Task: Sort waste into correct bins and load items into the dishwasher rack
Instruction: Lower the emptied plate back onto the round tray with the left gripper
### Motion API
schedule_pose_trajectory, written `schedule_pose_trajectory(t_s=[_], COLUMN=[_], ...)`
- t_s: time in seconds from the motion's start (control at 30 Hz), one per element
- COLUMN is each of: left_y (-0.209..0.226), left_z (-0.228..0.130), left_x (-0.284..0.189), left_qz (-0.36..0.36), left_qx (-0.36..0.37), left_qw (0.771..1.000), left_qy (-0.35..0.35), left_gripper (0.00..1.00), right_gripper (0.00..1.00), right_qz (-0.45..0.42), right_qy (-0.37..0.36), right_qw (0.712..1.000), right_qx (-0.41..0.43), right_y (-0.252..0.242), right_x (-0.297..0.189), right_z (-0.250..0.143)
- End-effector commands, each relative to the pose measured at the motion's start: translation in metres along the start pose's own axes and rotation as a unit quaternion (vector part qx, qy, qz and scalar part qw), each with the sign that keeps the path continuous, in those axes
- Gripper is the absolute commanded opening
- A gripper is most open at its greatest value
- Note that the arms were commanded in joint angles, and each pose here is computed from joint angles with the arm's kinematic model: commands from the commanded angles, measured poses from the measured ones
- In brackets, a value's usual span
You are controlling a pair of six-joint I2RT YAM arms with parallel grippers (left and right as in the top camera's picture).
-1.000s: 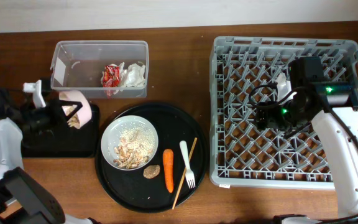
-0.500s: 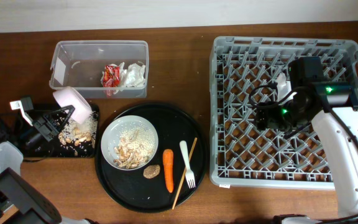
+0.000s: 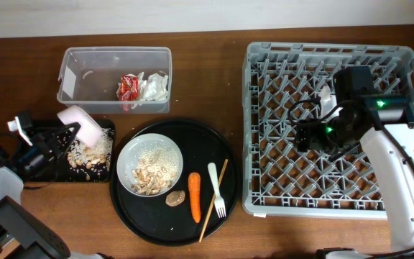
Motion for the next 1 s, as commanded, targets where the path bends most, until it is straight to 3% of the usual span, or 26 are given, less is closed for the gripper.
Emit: schedule_pose_trajectory(t_s=[0.0,0.03,0.13,0.23,0.3,0.37,0.47,0.53,0.6,0.7,0.77,0.8,0.83,0.87,0.97], left_y=[-0.023,-0.014,-0.044,-0.075,-0.074,-0.063,-0.059,-0.056,-0.042,-0.031,-0.031,-0.031,-0.032,-0.033,-0.032], left_z=[0.0,0.001,-0.017,-0.056,-0.096,-0.144,-0.205,-0.236,-0.255,-0.264,-0.264,-0.264,-0.262,-0.261,-0.24], left_x=[0.007,0.008,0.037,0.086,0.118,0.146,0.178,0.195,0.206,0.218,0.221,0.222,0.222,0.22,0.191], left_qz=[-0.035,-0.002,-0.054,0.004,0.114,0.188,0.235,0.242,0.262,0.256,0.254,0.252,0.253,0.256,0.331], left_qx=[0.052,0.016,0.056,0.116,0.162,0.203,0.292,0.331,0.34,0.344,0.346,0.347,0.348,0.348,0.347], left_qw=[0.998,1.0,0.995,0.984,0.962,0.926,0.868,0.842,0.827,0.824,0.825,0.826,0.825,0.824,0.801], left_qy=[0.013,0.009,0.062,0.134,0.188,0.258,0.326,0.351,0.363,0.371,0.368,0.366,0.366,0.366,0.36], left_gripper=[0.0,0.0,0.0,0.0,0.0,0.0,0.0,0.0,0.0,0.02,0.16,0.27,0.48,0.55,0.59], right_gripper=[0.84,0.84,0.84,0.84,0.84,0.84,0.84,0.84,0.84,0.84,0.84,0.84,0.84,0.84,0.84], right_qz=[0.0,0.0,0.0,0.0,0.0,0.0,0.0,0.0,0.0,0.0,0.0,0.0,0.0,0.0,0.0], right_qy=[0.0,-0.001,0.0,-0.001,-0.001,-0.001,0.0,0.0,0.001,0.001,0.001,0.001,0.002,0.003,0.004], right_qw=[1.0,1.0,1.0,1.0,1.0,1.0,1.0,1.0,1.0,1.0,1.0,1.0,1.0,1.0,1.0], right_qx=[-0.01,-0.01,-0.01,-0.01,-0.01,-0.01,-0.01,-0.01,-0.01,-0.01,-0.01,-0.01,-0.01,-0.009,-0.009], right_y=[0.002,0.002,0.002,0.002,0.002,0.002,0.002,0.002,0.002,0.002,0.002,0.002,0.002,0.002,0.002], right_x=[-0.001,-0.001,-0.001,-0.001,-0.001,-0.001,-0.001,-0.001,-0.001,-0.001,-0.001,-0.001,-0.001,-0.001,-0.001], right_z=[-0.001,0.0,-0.001,0.0,0.0,0.0,-0.001,-0.001,-0.001,-0.001,-0.001,-0.001,-0.001,-0.002,-0.003])
Point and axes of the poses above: each gripper's point midway between its finger pads, its own x axis out along the fingers, its own y axis along the line the jaws close on, z = x × y, the point moved 3 cm from there along -x, back along the fingers, and after that the axes turned 4 degrees about -x, right-handed, at the moved point
